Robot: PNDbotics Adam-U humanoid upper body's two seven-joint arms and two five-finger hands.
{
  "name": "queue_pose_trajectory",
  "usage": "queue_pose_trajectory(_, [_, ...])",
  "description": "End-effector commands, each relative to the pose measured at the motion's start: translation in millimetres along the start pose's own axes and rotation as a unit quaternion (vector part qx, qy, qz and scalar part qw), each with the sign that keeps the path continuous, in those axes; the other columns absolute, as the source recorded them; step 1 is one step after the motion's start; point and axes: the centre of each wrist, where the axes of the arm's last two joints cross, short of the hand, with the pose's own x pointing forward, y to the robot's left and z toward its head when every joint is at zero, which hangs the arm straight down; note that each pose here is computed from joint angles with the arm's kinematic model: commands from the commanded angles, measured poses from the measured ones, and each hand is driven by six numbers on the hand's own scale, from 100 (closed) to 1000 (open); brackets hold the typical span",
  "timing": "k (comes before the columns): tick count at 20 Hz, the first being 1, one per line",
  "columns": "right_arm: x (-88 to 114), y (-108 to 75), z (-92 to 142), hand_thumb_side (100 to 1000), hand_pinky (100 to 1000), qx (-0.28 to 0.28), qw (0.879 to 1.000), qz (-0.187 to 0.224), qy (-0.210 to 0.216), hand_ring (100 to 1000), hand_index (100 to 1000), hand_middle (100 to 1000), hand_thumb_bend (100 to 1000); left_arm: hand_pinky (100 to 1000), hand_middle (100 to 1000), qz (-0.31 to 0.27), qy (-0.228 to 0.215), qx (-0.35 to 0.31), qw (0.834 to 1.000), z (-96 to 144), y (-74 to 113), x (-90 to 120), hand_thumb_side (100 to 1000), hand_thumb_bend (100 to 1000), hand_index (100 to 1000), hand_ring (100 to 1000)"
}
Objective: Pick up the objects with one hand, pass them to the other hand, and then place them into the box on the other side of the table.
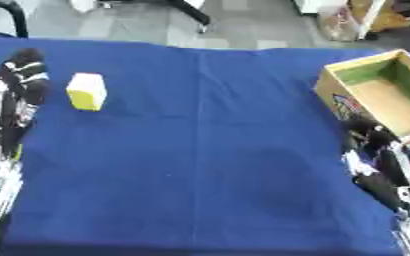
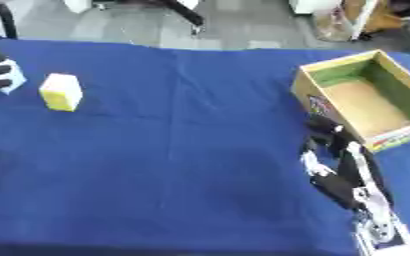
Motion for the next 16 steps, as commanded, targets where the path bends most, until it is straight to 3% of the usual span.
queue_pose_trajectory(1, [2.1,-7.6,-0.5,336,839,0.002,1.0,0.011,-0.003,881,860,750,100,821,812,-0.158,0.021,-0.096,0.983,-20.5,55.2,21.6,506,1000,897,838])
queue_pose_trajectory(2, [1.8,-7.0,0.1,337,839,0.002,1.0,0.01,-0.002,881,860,750,100,823,817,-0.191,0.043,-0.137,0.971,-27.9,68.7,24.5,406,1000,899,843])
queue_pose_trajectory(5, [1.2,-5.0,0.9,339,839,0.008,1.0,0.009,-0.001,881,860,751,100,831,816,-0.263,0.117,-0.249,0.925,-53.8,106.7,33.9,327,1000,910,843])
queue_pose_trajectory(6, [1.0,-4.6,1.0,339,839,0.011,1.0,0.009,-0.001,881,860,751,100,830,806,-0.284,0.145,-0.281,0.905,-61.7,116.2,36.1,359,901,911,835])
queue_pose_trajectory(8, [1.0,-3.6,0.8,338,839,0.015,1.0,0.008,-0.001,881,860,750,100,830,802,-0.343,0.198,-0.323,0.86,-78.6,129.6,42.4,409,801,911,821])
queue_pose_trajectory(9, [1.1,-3.1,0.7,339,839,0.016,1.0,0.007,-0.001,881,860,750,100,829,802,-0.367,0.215,-0.335,0.841,-87.1,131.4,44.2,400,783,909,818])
queue_pose_trajectory(11, [0.9,-2.2,1.0,340,839,0.018,1.0,0.005,-0.001,881,860,751,100,828,803,-0.399,0.227,-0.345,0.819,-103.7,128.7,43.4,392,758,908,817])
queue_pose_trajectory(16, [1.2,-1.6,0.7,341,839,0.02,1.0,0.003,-0.001,882,860,751,100,832,798,-0.424,0.226,-0.364,0.798,-137.1,97.6,24.2,363,666,901,818])
